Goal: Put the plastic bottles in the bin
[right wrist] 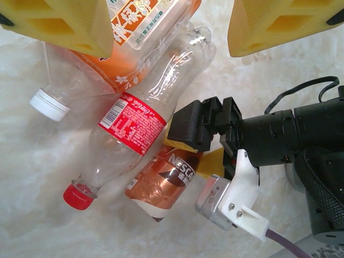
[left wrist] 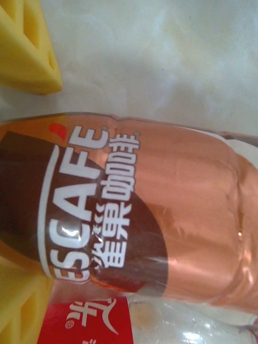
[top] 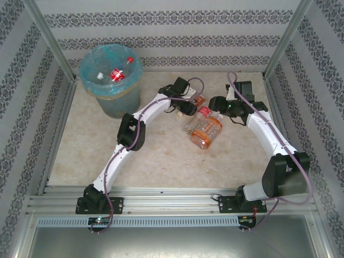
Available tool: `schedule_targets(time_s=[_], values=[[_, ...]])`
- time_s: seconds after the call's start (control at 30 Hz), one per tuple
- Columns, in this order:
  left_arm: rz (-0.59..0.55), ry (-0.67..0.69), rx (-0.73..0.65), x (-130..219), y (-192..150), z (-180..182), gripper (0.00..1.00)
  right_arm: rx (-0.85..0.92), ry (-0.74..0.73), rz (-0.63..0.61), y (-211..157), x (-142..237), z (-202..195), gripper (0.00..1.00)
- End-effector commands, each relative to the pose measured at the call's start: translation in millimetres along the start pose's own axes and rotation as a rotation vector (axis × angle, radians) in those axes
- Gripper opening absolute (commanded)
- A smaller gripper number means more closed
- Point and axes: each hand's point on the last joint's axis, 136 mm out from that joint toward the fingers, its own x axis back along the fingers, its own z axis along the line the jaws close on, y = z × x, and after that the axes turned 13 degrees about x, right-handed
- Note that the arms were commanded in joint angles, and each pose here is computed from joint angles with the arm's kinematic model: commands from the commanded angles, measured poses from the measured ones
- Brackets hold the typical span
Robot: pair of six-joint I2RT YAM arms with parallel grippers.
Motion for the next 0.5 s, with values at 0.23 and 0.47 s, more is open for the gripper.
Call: schedule_targets(time_s=[0.23, 0.47], values=[[0.089, 0.053, -0.054, -14.7, -26.4, 6.4, 0.70, 0.021, -0.019, -0.002, 2.0, -1.6, -6.2, 0.60], [0.080, 0.046, -0.050, -9.7, -22.3, 4.9, 0.65, 0.024, -0.017, -0.012, 5.7, -0.7, -5.2, 0.60]])
